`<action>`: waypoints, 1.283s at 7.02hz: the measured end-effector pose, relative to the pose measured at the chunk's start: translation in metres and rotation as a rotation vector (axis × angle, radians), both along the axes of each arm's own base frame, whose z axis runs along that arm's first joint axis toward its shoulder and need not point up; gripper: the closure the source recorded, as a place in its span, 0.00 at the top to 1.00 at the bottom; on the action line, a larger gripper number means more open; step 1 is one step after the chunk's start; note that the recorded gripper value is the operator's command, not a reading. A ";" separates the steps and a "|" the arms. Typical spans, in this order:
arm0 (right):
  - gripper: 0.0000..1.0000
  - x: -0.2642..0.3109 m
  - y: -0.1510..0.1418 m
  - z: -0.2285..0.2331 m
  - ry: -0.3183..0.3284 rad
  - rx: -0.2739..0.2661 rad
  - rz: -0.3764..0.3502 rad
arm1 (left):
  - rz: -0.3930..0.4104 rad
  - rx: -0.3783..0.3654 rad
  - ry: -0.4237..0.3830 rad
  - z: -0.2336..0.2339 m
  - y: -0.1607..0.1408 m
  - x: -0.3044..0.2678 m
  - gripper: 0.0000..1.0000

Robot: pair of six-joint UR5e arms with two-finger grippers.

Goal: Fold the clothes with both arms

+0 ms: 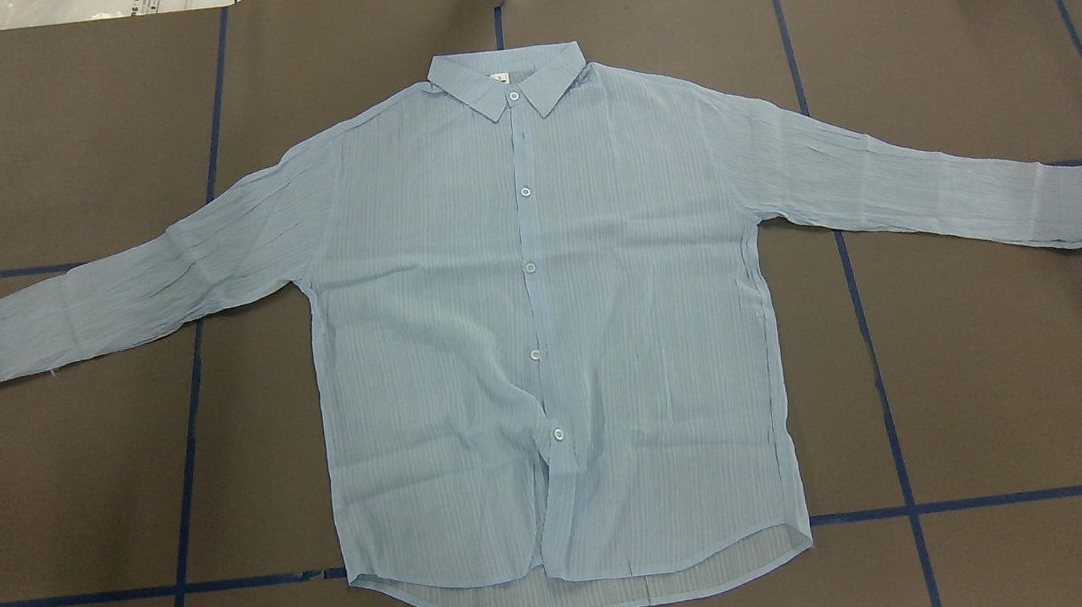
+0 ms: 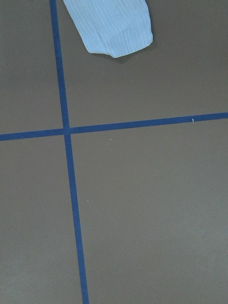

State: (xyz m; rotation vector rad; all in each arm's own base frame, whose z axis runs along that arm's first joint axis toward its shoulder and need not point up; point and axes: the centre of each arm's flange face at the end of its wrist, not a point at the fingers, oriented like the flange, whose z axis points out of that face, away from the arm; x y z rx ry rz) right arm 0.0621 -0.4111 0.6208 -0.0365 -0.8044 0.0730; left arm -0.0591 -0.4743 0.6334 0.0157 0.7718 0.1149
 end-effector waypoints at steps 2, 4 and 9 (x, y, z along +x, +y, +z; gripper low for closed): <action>1.00 0.000 0.000 -0.001 0.001 0.003 0.000 | -0.001 0.002 0.000 -0.001 0.000 -0.001 0.99; 1.00 0.000 -0.001 0.007 0.004 -0.010 0.001 | -0.006 0.014 -0.001 -0.005 -0.003 -0.002 0.99; 1.00 -0.032 -0.062 -0.030 -0.004 0.083 -0.061 | -0.039 0.214 0.034 -0.068 -0.046 -0.002 0.99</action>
